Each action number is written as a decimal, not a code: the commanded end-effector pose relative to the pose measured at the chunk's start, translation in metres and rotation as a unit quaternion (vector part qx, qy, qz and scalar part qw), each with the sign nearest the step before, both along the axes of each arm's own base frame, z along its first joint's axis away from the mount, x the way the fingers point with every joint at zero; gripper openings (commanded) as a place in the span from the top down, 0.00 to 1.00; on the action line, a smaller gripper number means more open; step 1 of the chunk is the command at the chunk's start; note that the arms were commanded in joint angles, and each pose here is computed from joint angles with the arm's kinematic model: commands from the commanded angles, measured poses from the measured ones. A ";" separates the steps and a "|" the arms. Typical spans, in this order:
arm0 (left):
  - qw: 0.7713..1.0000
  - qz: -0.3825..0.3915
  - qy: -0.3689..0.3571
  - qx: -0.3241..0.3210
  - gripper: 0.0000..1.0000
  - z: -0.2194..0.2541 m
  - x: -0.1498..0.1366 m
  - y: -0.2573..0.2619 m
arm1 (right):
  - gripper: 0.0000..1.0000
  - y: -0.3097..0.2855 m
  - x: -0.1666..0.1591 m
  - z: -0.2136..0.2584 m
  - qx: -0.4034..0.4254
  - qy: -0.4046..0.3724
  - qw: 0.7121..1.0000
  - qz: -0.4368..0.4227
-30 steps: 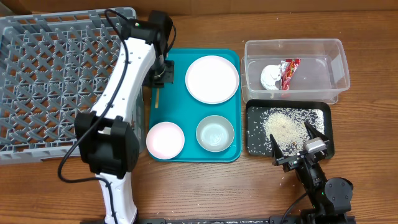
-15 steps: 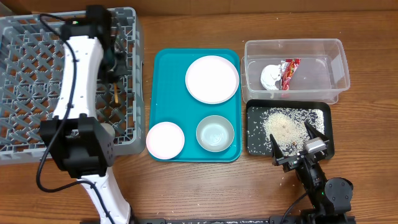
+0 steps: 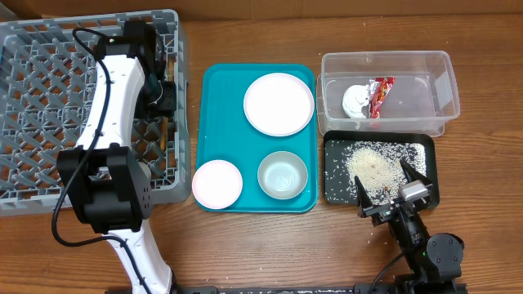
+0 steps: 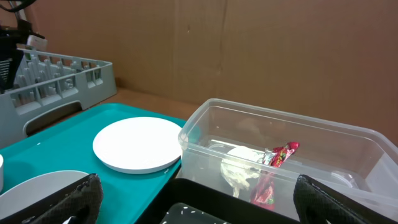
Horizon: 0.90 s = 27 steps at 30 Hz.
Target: Sort waste into correct bins and load items into the dishwasher
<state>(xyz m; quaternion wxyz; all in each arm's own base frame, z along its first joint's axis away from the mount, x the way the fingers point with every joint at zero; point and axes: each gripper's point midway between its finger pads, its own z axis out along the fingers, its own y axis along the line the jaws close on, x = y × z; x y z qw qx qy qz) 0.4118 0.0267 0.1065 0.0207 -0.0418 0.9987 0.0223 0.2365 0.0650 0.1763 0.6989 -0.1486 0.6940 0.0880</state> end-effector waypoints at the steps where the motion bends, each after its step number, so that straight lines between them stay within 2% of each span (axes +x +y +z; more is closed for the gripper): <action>1: 0.999 -0.021 -0.014 -0.029 0.67 0.031 -0.001 -0.012 | 0.00 0.000 0.000 -0.001 0.002 -0.002 1.000 0.000; 6: 0.992 -0.042 -0.086 -0.078 0.61 0.106 0.002 -0.042 | 0.00 0.000 0.000 -0.001 0.002 -0.003 1.000 0.000; 7: 0.989 -0.050 -0.105 -0.088 0.55 0.120 0.002 -0.051 | 0.00 0.000 0.000 -0.001 0.002 -0.003 1.000 0.000; 8: 0.986 -0.059 -0.123 -0.100 0.44 0.133 0.001 -0.062 | 0.00 0.000 0.000 -0.001 0.002 -0.003 1.000 0.000; 9: 0.982 -0.067 -0.137 -0.112 0.42 0.144 -0.001 -0.075 | 0.00 0.000 0.000 -0.001 0.002 -0.003 1.000 0.000; 14: 0.964 -0.143 -0.154 -0.161 0.26 0.159 -0.012 -0.145 | 0.00 0.000 0.000 -0.001 0.002 -0.002 1.000 0.000; 16: 0.962 -0.169 -0.140 -0.163 0.25 0.150 -0.019 -0.167 | 0.00 0.000 0.000 -0.001 0.002 -0.002 1.000 0.000; 17: 0.961 -0.179 -0.130 -0.164 0.09 0.145 -0.023 -0.177 | 0.00 0.000 0.000 -0.001 0.002 -0.002 1.000 0.000; 18: 0.962 -0.181 -0.119 -0.165 0.00 0.138 -0.026 -0.185 | 0.00 0.000 0.000 -0.001 0.002 -0.002 1.000 0.000; 21: 0.978 -0.140 -0.081 -0.135 0.00 0.106 -0.029 -0.195 | 0.00 0.000 0.000 -0.001 0.002 -0.002 1.000 0.000; 26: 0.998 -0.029 -0.038 -0.045 0.00 0.064 -0.031 -0.167 | 0.00 0.000 0.000 -0.001 0.002 -0.003 1.000 0.000; 27: 0.999 -0.020 -0.038 -0.034 0.17 0.059 -0.029 -0.161 | 0.00 0.000 0.000 -0.001 0.002 -0.002 1.000 0.000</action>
